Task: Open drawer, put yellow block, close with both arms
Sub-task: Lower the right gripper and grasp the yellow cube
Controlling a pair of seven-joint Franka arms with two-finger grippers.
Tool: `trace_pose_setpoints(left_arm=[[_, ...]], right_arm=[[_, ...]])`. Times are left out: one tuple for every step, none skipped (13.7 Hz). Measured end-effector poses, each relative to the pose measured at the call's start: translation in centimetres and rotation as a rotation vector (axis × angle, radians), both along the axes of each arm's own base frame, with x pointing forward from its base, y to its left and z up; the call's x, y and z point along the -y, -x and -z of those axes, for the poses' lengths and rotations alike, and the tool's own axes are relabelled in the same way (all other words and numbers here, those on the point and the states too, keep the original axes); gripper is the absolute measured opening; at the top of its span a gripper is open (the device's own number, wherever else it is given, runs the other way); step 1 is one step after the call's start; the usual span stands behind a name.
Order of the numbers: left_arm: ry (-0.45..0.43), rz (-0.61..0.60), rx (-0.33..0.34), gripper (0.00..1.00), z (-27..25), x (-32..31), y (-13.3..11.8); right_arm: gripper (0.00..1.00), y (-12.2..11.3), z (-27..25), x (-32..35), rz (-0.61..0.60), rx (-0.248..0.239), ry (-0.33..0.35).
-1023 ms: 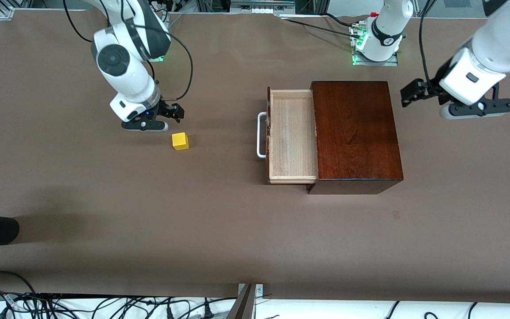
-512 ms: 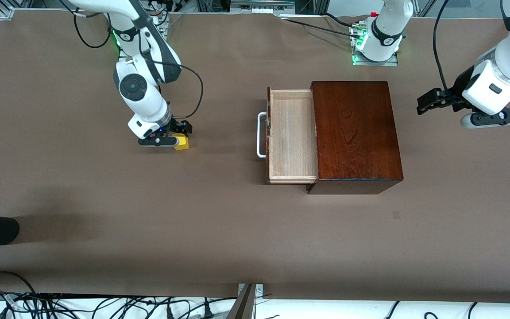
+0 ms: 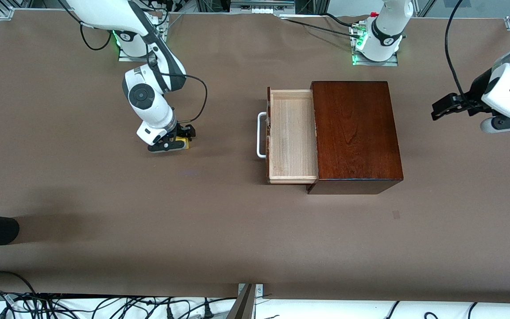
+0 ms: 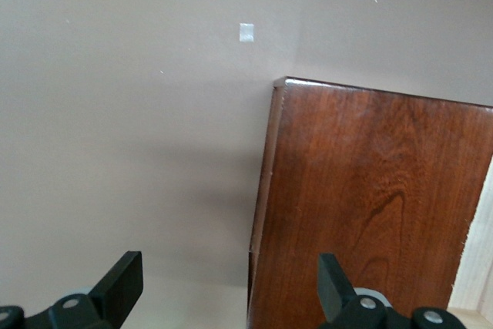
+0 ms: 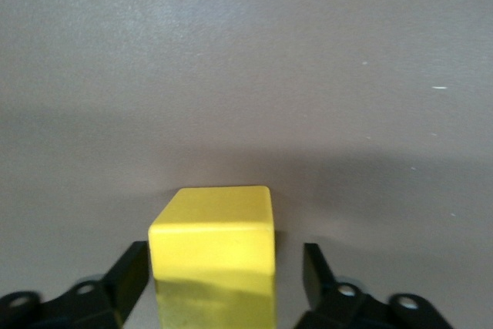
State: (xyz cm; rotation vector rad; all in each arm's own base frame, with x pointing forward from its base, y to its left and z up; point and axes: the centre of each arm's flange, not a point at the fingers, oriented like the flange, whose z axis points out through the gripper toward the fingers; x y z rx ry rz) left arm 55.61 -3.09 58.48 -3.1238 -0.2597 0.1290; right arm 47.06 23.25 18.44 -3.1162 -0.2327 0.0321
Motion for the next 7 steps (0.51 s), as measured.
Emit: trace_pose_setpoints(left_arm=[[-0.001,0.000,0.003,1.00,-0.1,0.0,0.0],[-0.001,0.000,0.004,1.00,-0.2,0.0,0.0],[-0.001,0.000,0.004,1.00,-0.2,0.0,0.0],[-0.001,-0.001,0.004,1.00,-0.2,-0.1,0.0],[-0.001,-0.004,0.005,1.00,-0.2,-0.2,0.0],[-0.001,-0.009,0.008,1.00,-0.3,-0.5,-0.1],[-0.001,-0.015,0.014,1.00,-0.5,-0.9,-0.1]], right_arm=[[0.72,-0.2,-0.1,-0.2,-0.013,0.005,-0.003],[0.56,-0.5,-0.5,-0.3,-0.022,0.013,-0.007],[0.56,-1.1,-1.3,-0.6,-0.025,0.017,-0.009],[0.56,-1.8,-2.6,-0.9,-0.025,0.009,-0.005],[0.56,-2.8,-4.6,-1.2,-0.025,-0.007,0.002],[0.56,-3.9,-7.4,-1.6,-0.021,-0.027,0.011],[0.56,-4.8,-10.6,-1.9,-0.009,-0.046,0.020]])
